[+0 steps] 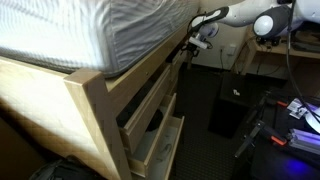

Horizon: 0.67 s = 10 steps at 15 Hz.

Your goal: Open both topmost drawers fully

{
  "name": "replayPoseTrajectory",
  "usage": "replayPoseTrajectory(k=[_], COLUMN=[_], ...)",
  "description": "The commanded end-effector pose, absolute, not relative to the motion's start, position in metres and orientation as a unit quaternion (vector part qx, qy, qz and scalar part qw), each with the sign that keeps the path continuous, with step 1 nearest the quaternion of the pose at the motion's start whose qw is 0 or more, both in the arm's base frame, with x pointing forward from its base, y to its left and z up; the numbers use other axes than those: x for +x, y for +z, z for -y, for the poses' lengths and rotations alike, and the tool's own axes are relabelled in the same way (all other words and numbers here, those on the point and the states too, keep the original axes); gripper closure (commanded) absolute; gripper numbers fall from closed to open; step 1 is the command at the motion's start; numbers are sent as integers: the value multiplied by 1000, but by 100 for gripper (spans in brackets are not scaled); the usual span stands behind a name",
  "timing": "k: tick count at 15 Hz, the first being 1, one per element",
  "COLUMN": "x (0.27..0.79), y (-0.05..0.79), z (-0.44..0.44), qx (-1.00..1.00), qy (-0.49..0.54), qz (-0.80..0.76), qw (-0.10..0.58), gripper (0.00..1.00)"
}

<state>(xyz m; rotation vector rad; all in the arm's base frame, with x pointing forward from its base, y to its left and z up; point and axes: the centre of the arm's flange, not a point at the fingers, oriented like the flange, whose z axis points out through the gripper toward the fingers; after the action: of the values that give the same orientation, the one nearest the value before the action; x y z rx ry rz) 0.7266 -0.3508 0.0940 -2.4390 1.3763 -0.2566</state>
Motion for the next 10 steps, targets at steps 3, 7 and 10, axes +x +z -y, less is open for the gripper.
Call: replayPoseTrajectory(k=[3, 7, 10], x=[767, 764, 764], y=[151, 126, 113], z=[394, 393, 389], qx=[-841, -819, -800], qy=[-181, -150, -141], qz=[-492, -497, -497], qw=[137, 246, 304], gripper=[0, 0, 0])
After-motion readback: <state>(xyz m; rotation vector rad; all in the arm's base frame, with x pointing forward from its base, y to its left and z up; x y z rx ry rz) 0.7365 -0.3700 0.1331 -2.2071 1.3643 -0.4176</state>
